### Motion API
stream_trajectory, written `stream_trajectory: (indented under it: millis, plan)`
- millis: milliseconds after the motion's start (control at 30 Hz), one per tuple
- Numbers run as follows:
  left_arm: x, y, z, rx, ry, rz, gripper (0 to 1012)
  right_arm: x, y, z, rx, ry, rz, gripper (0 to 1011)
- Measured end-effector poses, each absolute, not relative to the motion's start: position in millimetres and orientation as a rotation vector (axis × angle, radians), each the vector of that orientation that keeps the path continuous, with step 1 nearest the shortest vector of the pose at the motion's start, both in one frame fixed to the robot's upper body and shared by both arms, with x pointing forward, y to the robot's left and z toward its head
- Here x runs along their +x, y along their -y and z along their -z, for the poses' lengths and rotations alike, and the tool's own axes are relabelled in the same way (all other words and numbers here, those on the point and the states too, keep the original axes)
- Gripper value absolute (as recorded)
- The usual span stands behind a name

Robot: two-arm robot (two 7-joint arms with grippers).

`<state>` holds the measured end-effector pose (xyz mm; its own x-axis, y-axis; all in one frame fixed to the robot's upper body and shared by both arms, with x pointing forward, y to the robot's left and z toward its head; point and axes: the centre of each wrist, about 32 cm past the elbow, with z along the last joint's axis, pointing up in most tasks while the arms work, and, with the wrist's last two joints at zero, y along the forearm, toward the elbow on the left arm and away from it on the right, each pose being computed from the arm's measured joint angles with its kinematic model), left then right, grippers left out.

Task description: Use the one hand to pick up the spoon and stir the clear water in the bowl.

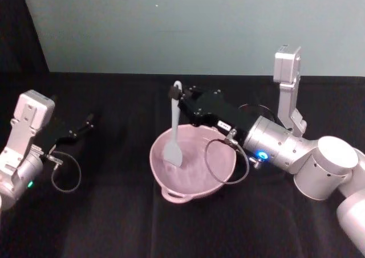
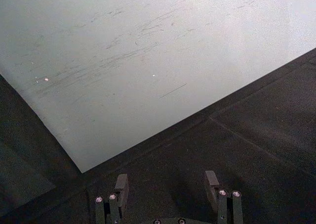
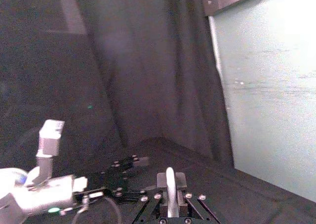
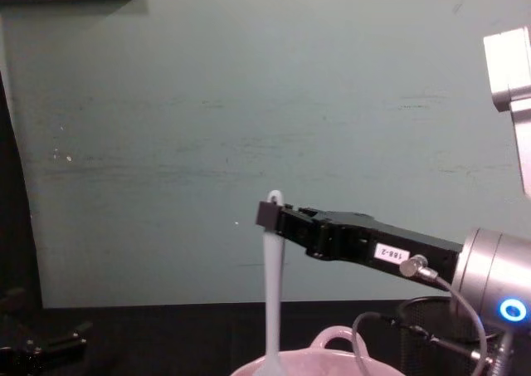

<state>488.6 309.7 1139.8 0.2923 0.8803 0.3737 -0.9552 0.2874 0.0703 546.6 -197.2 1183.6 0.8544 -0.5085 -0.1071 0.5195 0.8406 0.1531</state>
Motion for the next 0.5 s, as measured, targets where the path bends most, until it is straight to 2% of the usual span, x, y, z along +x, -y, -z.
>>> stream_trajectory:
  millis: [233,500]
  plan:
    - [488.6,-309.7,-1139.8,0.305,0.285,-1.248,1011,559.5,216.7,-1185.1,0.172,-0.056,0.613,106]
    - [488.6,-309.7,-1139.8,0.304,0.285,-1.248,1011,552.1,240.6,-1192.4,0.147,-0.020,0.679,106]
